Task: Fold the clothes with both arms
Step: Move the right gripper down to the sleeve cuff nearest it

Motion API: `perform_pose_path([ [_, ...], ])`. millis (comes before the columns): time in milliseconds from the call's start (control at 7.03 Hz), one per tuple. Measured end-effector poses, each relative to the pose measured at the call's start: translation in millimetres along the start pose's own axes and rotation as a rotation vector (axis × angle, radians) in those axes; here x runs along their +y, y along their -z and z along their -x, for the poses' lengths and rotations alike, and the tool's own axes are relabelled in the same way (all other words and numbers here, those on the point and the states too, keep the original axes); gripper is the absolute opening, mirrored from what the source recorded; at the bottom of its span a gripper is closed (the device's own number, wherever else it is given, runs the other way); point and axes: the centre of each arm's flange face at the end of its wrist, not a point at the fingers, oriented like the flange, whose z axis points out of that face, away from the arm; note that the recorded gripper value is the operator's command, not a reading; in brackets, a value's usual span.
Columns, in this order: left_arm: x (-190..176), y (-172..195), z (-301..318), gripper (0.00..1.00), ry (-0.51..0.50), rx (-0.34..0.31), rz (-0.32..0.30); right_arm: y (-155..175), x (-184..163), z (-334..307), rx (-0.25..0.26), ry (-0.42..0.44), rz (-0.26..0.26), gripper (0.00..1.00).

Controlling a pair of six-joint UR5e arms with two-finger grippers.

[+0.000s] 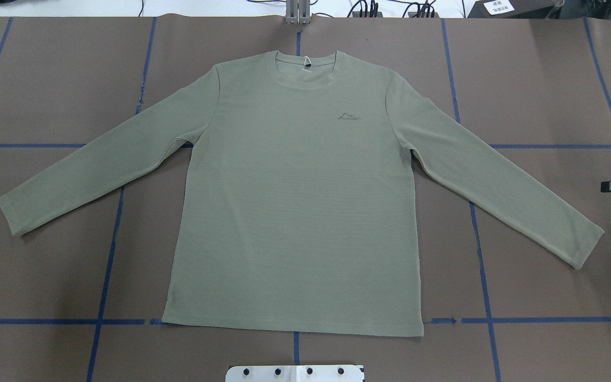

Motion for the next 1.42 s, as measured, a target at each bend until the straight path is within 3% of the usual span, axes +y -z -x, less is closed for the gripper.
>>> perform_pose_path([
  [142,1,0,0,1.0,0.002,0.0,0.001,-13,16,0,-0.008,0.009,0.014,0.74],
  [569,4,-2,2,1.0,0.006,0.001,0.007,-36,51,2,0.031,0.056,0.046,0.7],
  [1281,6,-4,3,1.0,0.008,0.002,0.01,-48,66,-7,0.06,0.074,0.073,0.62],
  [1423,6,-4,4,1.0,0.009,0.002,0.011,-48,66,-7,0.062,0.078,0.073,0.55],
])
